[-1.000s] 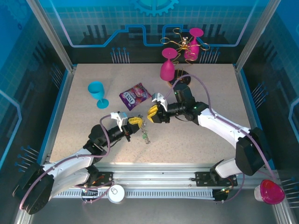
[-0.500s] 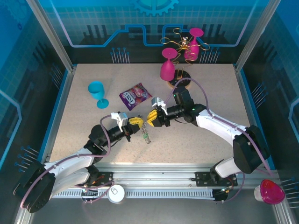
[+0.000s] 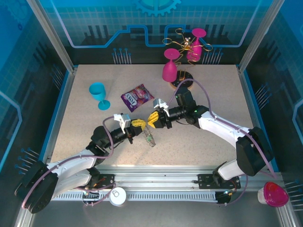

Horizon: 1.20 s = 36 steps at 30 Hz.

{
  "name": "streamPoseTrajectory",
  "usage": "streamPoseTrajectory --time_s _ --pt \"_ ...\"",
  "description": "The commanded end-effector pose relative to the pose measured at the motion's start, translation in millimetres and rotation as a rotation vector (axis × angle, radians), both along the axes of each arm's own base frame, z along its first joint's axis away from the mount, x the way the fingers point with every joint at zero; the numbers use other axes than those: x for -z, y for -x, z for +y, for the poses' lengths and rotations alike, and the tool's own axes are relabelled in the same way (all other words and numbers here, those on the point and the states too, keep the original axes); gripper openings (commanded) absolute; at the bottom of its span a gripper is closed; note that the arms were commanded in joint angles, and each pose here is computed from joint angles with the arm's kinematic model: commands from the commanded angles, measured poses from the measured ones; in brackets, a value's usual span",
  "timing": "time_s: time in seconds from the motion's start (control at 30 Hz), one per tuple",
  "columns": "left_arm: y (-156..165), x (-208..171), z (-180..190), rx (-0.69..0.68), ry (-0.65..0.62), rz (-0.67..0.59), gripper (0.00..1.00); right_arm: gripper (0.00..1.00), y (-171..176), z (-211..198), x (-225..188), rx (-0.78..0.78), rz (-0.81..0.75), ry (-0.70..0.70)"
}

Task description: Put the keys on the keyring

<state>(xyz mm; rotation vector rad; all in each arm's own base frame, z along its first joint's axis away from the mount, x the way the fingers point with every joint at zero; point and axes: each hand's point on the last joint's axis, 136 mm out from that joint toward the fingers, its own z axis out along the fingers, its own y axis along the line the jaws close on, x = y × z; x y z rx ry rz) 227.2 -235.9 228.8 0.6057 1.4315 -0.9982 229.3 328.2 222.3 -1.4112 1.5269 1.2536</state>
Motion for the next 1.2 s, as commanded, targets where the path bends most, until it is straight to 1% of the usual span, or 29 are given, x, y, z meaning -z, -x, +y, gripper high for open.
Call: streamPoseTrajectory --time_s 0.0,0.37,0.4,0.53,0.63,0.7,0.73,0.77,0.9,1.0,1.07,1.17 --pt "4.5 -22.2 -0.8 0.023 0.046 -0.080 0.00 0.19 7.2 5.4 -1.9 -0.048 -0.005 -0.023" --pt "4.5 -23.2 -1.6 0.029 0.054 -0.082 0.00 0.18 11.1 8.8 4.5 -0.069 0.014 -0.009" --pt "4.6 -24.1 -1.9 0.032 0.055 -0.083 0.00 0.16 11.6 9.2 4.1 -0.072 0.014 -0.010" --pt "4.2 -22.7 -2.7 0.034 0.055 -0.078 0.00 0.00 11.0 10.3 0.8 -0.073 0.013 -0.019" --pt "2.3 -19.5 -2.3 0.026 0.048 -0.066 0.00 0.00 11.2 10.1 -3.3 -0.074 0.017 -0.028" --pt "-3.3 -15.9 0.7 -0.010 0.037 -0.042 0.01 0.00 10.2 9.1 -4.5 -0.062 0.016 -0.013" --pt "-5.6 -13.1 1.8 -0.024 0.024 -0.027 0.10 0.00 9.0 7.8 -3.0 -0.048 0.018 0.008" --pt "-7.6 -10.2 3.1 -0.039 0.004 -0.010 0.21 0.00 6.7 6.1 -0.4 -0.028 0.022 0.040" --pt "-8.9 1.3 8.9 -0.076 -0.105 0.047 0.46 0.00 4.9 -3.6 13.0 0.018 0.019 0.180" --pt "-6.9 8.4 13.7 -0.090 -0.210 0.076 0.49 0.00 6.7 -8.0 19.7 0.032 -0.025 0.253" --pt "-4.3 14.1 16.8 -0.090 -0.283 0.095 0.49 0.00 8.6 -9.9 24.6 0.030 -0.059 0.318" --pt "-3.2 18.9 16.5 -0.075 -0.351 0.113 0.47 0.00 10.0 -11.6 32.1 0.019 -0.106 0.417"
